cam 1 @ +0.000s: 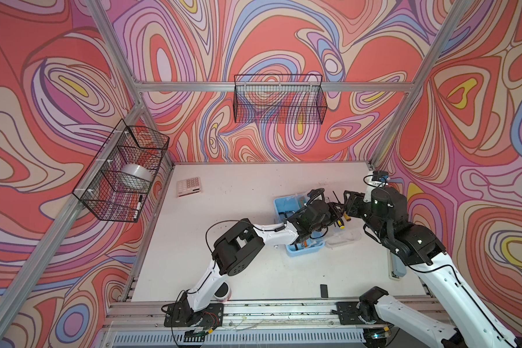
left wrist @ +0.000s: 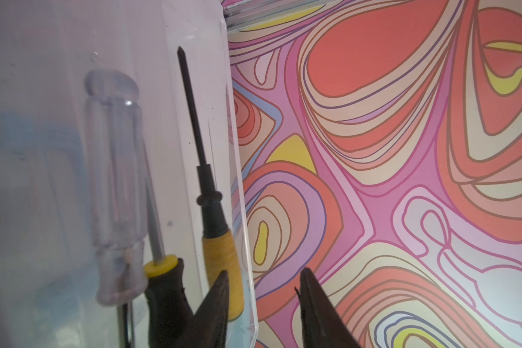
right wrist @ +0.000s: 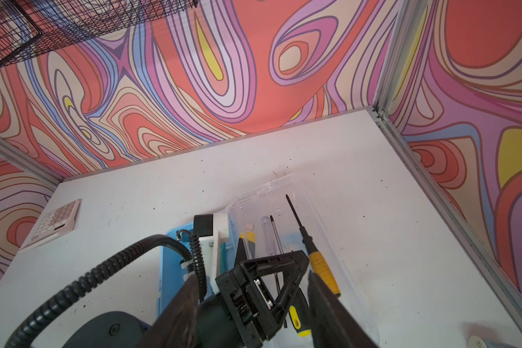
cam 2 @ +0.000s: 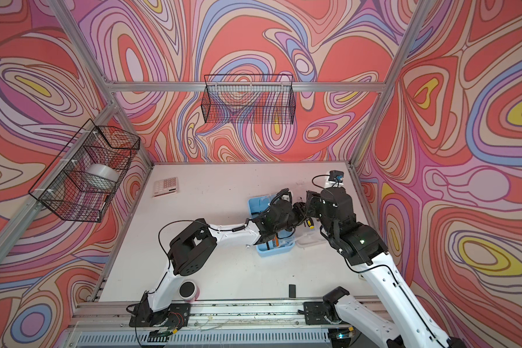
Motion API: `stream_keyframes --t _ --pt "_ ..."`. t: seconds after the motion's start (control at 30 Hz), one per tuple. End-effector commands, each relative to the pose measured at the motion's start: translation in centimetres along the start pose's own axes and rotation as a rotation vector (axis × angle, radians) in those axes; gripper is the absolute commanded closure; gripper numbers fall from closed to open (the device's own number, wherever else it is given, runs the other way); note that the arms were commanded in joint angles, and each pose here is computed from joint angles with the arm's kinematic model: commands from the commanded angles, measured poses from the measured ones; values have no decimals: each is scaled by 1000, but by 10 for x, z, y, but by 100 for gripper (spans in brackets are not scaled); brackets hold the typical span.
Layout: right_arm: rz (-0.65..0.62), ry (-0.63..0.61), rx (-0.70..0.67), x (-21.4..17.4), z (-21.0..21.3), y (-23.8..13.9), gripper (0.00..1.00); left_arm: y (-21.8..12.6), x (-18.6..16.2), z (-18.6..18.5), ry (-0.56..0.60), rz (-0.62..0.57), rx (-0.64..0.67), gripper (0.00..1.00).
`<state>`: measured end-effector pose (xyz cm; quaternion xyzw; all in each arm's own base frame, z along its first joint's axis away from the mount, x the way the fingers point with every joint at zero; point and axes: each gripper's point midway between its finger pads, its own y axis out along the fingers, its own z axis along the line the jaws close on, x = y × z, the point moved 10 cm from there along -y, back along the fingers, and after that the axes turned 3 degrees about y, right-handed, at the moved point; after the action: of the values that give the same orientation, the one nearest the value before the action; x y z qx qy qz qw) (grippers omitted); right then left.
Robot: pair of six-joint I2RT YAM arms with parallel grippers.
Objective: Pack the tool kit
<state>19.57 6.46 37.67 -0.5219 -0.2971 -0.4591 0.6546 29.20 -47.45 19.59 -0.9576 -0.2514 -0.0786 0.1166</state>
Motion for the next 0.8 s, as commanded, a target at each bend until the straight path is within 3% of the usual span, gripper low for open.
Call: stream_keyframes --t 0.0,0.2,0.33,0.5,0.77 --pt "-3 5 -12 0 -1 2 42 3 4 9 -12 4 22 59" --pt "28 -8 19 -2 2 5 43 -17 19 -18 149 17 81 59" --pt "88 -26 60 -9 7 12 44 -52 39 -40 359 -5 294 56" --pt "164 -19 118 -20 13 24 45 -108 59 -42 590 -121 599 39" --pt "301 -70 190 -41 46 35 50 -198 79 -2 655 -90 840 35"
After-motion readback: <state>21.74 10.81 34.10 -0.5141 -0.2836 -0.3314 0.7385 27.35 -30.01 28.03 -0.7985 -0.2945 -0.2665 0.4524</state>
